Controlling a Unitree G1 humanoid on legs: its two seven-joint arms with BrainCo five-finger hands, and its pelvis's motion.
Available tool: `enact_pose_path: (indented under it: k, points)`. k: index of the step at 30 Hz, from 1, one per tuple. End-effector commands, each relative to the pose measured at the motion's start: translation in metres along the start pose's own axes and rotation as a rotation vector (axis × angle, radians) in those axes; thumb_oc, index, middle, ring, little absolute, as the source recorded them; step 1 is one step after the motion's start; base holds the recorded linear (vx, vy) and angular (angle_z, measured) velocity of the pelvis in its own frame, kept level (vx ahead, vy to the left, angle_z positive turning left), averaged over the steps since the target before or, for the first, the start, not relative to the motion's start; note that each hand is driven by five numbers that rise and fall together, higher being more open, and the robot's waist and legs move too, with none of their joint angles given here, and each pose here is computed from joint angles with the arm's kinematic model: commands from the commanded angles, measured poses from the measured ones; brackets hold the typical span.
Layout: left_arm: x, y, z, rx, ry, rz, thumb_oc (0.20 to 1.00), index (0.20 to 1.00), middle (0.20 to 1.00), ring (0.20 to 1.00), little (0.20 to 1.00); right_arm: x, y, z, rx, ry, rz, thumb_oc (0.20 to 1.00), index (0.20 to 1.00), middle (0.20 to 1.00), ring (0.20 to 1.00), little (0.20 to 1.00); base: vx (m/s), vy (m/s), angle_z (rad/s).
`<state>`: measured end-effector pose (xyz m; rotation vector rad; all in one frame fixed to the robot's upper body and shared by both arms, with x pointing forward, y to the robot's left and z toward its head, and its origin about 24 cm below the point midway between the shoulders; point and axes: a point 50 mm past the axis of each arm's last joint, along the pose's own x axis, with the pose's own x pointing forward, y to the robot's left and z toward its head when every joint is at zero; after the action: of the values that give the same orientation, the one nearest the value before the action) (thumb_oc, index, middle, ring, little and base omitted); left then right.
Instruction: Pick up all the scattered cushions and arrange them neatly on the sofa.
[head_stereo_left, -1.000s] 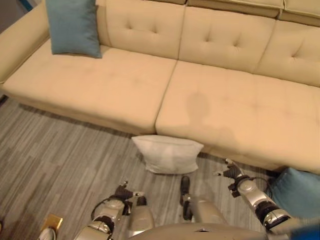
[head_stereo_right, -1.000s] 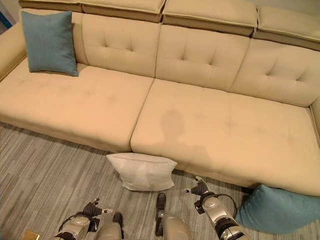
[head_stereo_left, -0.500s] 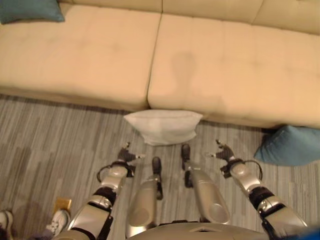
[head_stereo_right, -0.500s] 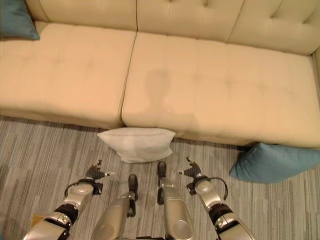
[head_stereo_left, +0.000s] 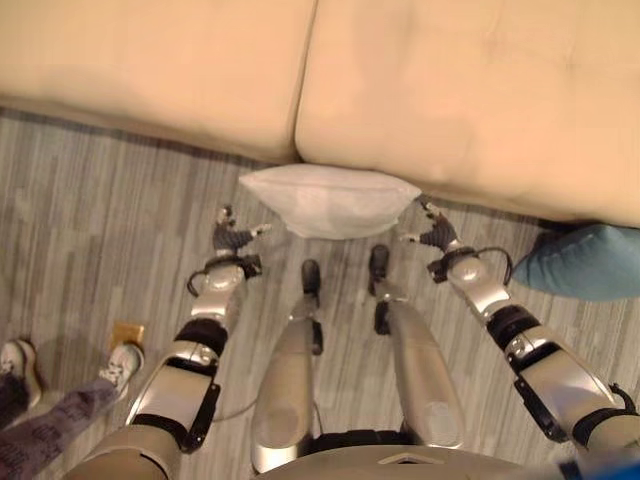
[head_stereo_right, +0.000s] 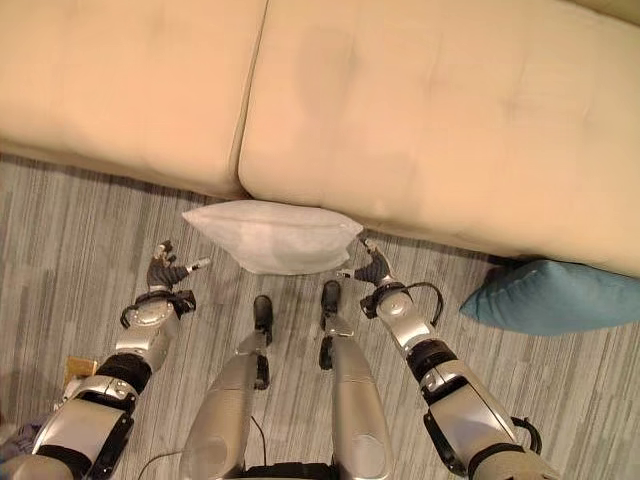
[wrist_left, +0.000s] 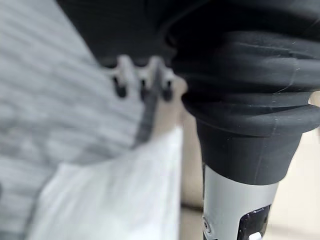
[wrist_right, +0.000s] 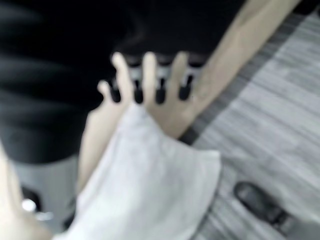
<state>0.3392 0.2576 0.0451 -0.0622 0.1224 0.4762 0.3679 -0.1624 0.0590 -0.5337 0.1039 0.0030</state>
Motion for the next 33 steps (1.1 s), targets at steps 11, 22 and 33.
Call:
enact_pose_path:
  k: [11,22,33]
  points:
    - [0.017,0.066,0.041,-0.058,-0.119,0.212,1.0,1.0,1.0,1.0,1.0,0.013,-0.071,0.024,0.037,-0.081,-0.244,1.0,1.0,1.0,1.0,1.0,-0.01,0.001,-0.01]
    - [0.033,0.039,0.109,-0.008,-0.271,0.133,1.0,1.0,1.0,1.0,1.0,0.023,-0.113,0.064,0.062,-0.16,-0.351,1.0,1.0,1.0,1.0,1.0,0.0,0.003,-0.01]
    - [0.036,0.033,0.14,0.062,-0.341,0.114,1.0,1.0,1.0,1.0,1.0,0.026,-0.133,0.097,0.032,-0.236,-0.395,1.0,1.0,1.0,1.0,1.0,0.04,0.011,-0.03]
